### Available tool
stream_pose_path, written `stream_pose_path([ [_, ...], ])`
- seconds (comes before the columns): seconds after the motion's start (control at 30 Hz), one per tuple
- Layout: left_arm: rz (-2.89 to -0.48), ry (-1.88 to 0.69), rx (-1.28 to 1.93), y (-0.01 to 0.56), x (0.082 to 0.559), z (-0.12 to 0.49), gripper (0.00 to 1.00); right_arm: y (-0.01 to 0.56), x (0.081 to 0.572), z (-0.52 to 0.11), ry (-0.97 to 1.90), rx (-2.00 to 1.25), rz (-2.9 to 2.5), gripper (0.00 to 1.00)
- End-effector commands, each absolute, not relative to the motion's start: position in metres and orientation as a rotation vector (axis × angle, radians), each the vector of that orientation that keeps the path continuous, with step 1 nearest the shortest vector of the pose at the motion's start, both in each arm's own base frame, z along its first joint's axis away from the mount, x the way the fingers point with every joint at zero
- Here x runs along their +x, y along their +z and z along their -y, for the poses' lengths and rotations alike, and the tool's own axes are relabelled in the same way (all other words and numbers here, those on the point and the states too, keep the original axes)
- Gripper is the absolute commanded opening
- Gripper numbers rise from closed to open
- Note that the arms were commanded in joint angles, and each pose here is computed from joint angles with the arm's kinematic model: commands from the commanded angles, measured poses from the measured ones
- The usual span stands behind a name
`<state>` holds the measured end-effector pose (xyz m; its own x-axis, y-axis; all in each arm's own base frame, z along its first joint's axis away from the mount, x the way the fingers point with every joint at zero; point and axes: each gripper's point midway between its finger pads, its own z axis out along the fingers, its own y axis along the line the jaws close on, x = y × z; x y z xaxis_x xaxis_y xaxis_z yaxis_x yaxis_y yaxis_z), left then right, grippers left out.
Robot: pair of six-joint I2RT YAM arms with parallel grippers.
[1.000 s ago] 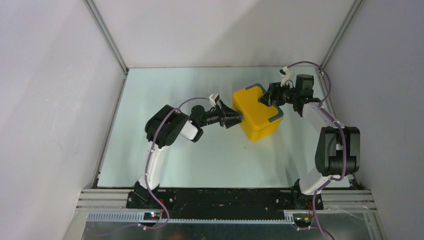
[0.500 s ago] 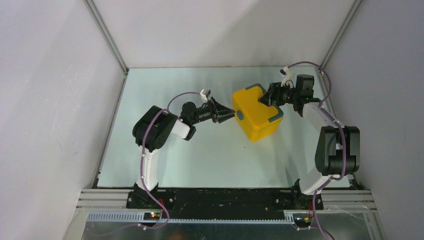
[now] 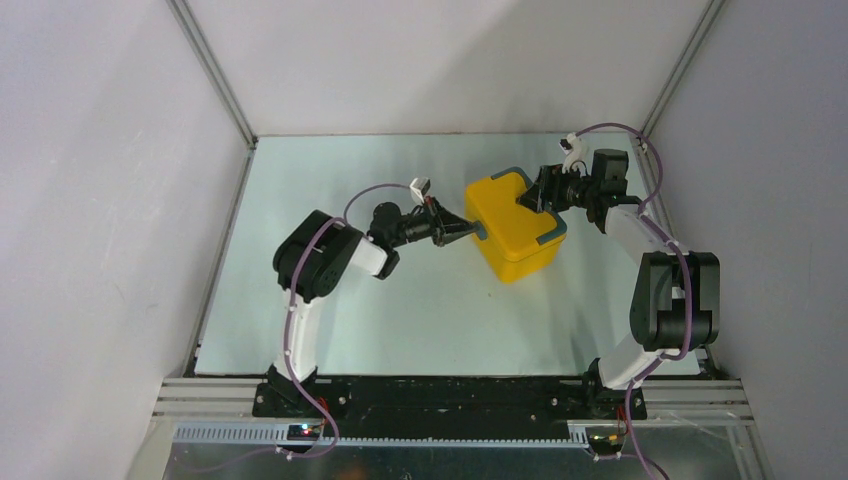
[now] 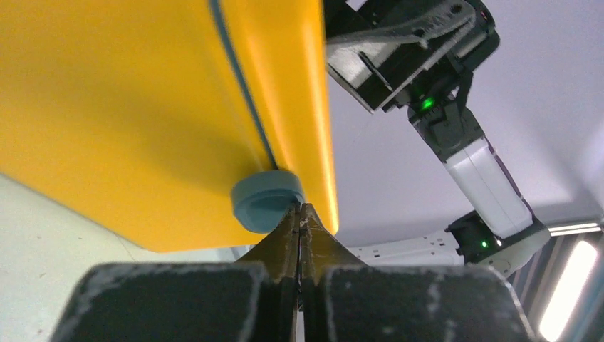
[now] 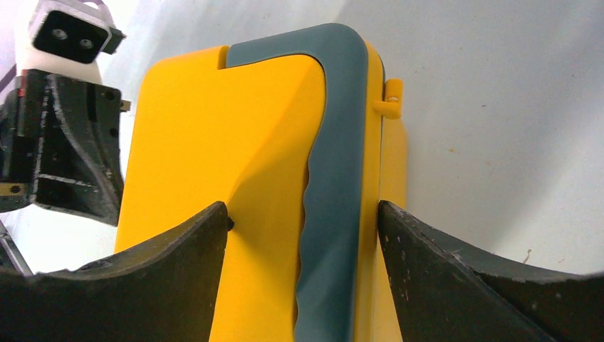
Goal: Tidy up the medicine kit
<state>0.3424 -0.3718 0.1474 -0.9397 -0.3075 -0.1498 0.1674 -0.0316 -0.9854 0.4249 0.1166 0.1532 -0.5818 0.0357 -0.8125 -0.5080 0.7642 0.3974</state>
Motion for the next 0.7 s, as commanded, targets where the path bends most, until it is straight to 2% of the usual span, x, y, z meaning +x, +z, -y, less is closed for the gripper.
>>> stream_pose_path([
  [0.0, -1.937, -2.031, -0.205, 0.136, 0.357, 0.382, 0.0, 0.089, 0.398, -0.106, 0.747, -0.299, -2.312, 0.78],
  [0.27, -1.984, -2.051, -0.296, 0.109, 0.37, 0.399, 0.0, 0.088, 0.397, -0.107, 0.755, -0.295, -2.316, 0.78],
  [0.53, -1.975, -2.085, -0.298, 0.112, 0.361, 0.398, 0.0, 0.088, 0.397, -0.106, 0.754, -0.294, -2.317, 0.77],
  [0.67, -2.012, -2.02, -0.282, 0.113, 0.346, 0.38, 0.01, 0.089, 0.398, -0.106, 0.748, -0.295, -2.312, 0.78],
])
